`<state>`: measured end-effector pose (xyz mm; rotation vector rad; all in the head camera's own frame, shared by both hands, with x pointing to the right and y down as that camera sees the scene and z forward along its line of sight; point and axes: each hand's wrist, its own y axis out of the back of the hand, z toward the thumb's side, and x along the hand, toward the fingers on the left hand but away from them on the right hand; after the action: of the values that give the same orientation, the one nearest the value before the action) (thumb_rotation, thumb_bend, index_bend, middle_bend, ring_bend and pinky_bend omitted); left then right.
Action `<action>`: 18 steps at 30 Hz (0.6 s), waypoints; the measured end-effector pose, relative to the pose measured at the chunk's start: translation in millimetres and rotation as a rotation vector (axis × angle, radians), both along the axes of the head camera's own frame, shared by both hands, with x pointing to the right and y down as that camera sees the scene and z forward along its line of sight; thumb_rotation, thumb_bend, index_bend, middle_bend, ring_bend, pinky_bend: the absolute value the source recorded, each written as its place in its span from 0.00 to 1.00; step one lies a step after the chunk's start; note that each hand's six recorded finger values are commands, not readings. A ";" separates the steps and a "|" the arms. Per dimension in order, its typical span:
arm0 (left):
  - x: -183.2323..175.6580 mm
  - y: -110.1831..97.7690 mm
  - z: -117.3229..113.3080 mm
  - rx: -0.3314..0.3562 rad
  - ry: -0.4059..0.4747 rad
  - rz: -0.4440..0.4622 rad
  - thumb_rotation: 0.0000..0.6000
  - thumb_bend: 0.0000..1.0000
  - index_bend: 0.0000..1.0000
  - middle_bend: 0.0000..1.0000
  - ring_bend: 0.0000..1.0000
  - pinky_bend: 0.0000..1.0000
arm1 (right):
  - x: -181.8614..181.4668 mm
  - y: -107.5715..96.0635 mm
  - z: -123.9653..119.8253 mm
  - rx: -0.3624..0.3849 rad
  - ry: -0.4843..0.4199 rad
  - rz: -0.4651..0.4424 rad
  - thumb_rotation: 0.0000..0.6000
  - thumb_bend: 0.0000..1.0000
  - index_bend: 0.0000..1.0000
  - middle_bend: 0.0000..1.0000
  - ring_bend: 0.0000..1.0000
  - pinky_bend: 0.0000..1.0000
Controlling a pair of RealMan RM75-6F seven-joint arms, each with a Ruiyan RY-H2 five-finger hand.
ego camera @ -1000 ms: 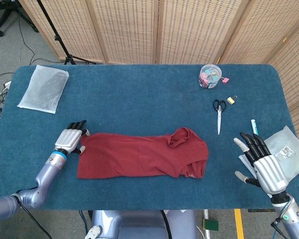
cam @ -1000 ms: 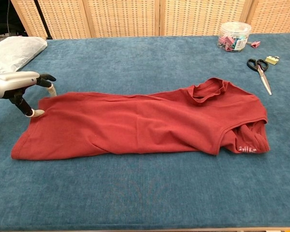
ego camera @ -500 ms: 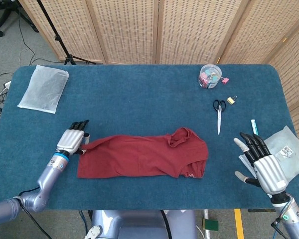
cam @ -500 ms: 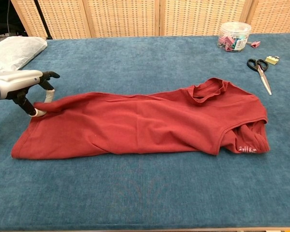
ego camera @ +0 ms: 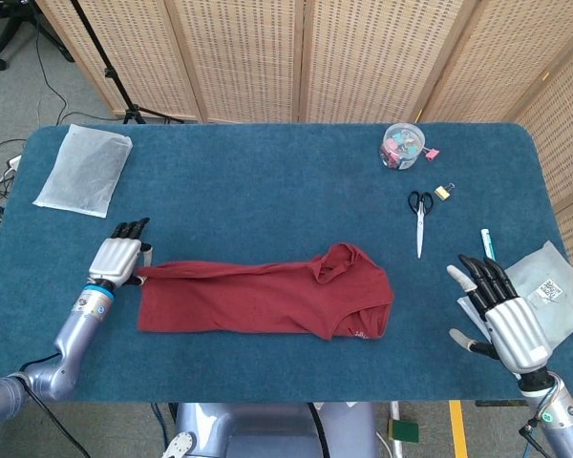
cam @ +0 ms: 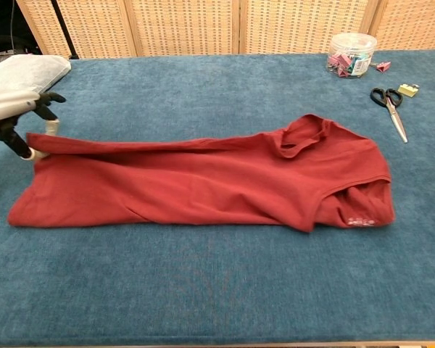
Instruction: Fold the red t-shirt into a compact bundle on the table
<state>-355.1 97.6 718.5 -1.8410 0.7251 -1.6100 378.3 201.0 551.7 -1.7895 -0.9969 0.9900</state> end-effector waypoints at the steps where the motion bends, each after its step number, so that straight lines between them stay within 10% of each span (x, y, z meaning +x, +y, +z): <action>1: -4.8 -1.7 -0.5 0.000 -0.009 -0.008 1.00 0.60 0.74 0.00 0.00 0.00 | 0.0 0.1 0.2 -0.001 0.001 0.000 1.00 0.02 0.00 0.00 0.00 0.00; 18: -147.9 -45.7 -12.8 -0.004 -0.297 -0.226 1.00 0.61 0.75 0.00 0.00 0.00 | -3.4 1.5 2.6 -0.006 0.011 -0.006 1.00 0.02 0.00 0.00 0.00 0.00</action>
<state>-503.1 52.0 705.6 -1.5170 0.8156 -1.9765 374.9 202.5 554.2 -1.7894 -0.9820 0.9986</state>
